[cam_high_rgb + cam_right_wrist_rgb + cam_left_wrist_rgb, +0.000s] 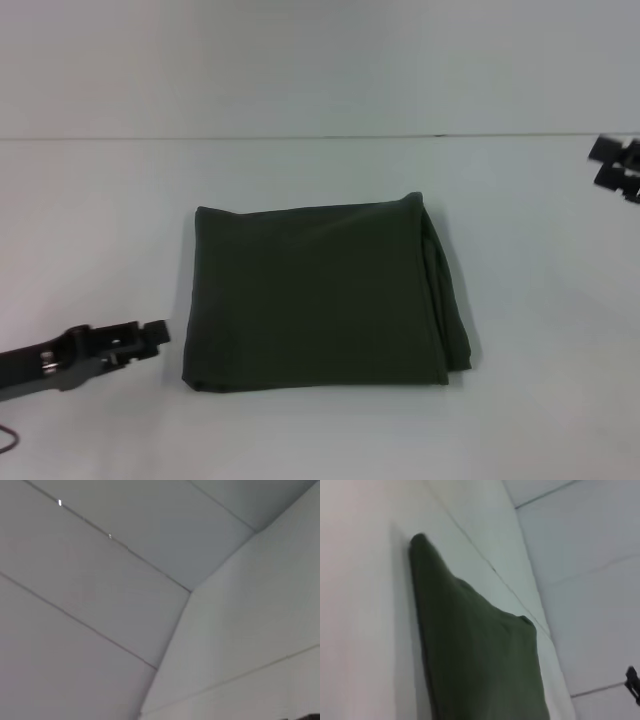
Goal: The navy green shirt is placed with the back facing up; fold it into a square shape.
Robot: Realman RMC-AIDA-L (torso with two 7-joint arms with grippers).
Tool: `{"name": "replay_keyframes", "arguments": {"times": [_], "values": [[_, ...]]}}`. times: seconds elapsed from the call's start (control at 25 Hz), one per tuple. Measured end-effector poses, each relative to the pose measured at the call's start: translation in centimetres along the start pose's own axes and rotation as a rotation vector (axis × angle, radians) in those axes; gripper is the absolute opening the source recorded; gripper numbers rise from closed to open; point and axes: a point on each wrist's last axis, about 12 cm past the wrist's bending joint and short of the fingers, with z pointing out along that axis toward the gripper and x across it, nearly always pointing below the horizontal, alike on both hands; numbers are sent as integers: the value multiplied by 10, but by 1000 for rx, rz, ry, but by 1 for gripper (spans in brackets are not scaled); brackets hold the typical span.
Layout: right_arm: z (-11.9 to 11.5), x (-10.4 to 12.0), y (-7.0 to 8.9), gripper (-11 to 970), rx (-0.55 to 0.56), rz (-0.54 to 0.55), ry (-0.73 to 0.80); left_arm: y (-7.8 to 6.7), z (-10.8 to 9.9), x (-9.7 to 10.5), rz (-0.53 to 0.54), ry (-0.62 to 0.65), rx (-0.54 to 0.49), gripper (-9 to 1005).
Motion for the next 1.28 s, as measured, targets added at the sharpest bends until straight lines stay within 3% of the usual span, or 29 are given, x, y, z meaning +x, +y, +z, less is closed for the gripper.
{"name": "replay_keyframes", "arguments": {"times": [0.16,0.28,0.4,0.56,0.72,0.88,1.28], "values": [[5,-4,4,791,30,-193,89,-5,-9,-5,212,-10,2,408],[15,-8,12,791,46,-428,176,-14,0,-18,438,12,24,474],[40,-2,24,791,10,-662,296,-25,15,-32,651,73,25,539],[78,19,37,791,-46,-774,461,-44,37,-47,837,118,48,677],[96,39,42,790,-93,-799,547,-58,57,-52,898,214,77,820],[97,46,42,790,-123,-788,554,-62,69,-54,917,282,66,923],[99,45,43,791,-125,-797,546,-69,77,-55,933,269,76,923]]}}
